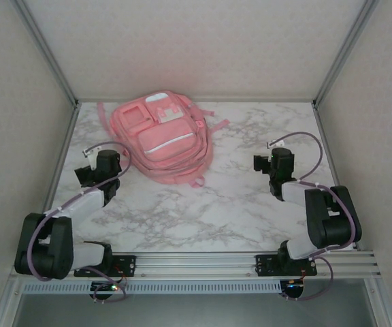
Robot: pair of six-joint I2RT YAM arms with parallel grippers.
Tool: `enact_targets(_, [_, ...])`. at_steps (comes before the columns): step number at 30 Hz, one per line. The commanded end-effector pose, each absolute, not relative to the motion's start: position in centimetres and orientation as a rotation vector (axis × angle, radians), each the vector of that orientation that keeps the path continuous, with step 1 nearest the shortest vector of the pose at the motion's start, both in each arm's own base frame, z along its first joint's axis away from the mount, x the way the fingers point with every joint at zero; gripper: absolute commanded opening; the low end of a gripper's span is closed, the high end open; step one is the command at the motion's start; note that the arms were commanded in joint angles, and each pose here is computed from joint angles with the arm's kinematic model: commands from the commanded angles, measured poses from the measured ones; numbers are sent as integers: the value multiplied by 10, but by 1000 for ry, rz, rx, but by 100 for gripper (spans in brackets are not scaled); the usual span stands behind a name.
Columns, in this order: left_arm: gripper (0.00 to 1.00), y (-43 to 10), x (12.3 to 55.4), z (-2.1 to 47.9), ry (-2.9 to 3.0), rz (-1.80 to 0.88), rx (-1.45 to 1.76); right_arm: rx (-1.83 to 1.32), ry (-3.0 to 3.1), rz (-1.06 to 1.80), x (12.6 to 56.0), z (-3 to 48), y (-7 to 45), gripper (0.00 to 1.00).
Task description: Pack the student bag
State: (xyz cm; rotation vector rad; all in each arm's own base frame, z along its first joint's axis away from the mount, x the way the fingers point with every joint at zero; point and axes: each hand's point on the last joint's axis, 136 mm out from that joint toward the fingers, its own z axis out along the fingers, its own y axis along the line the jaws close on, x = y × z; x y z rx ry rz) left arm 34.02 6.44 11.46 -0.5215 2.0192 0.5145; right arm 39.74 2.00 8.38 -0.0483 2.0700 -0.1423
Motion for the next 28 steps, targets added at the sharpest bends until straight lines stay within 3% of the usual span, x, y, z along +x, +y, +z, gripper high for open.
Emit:
enact_targets(1, [100, 61, 363, 121, 1930, 430, -480, 38, 1950, -45, 392, 86, 13, 99])
enact_targets(7, [100, 34, 395, 109, 1924, 236, -335, 32, 1973, -19, 393, 83, 14, 99])
enact_targets(11, [100, 28, 392, 100, 1899, 149, -298, 31, 1972, -15, 393, 83, 14, 99])
enact_targets(28, [100, 26, 390, 94, 1895, 162, -283, 19, 1974, -8, 393, 83, 16, 99])
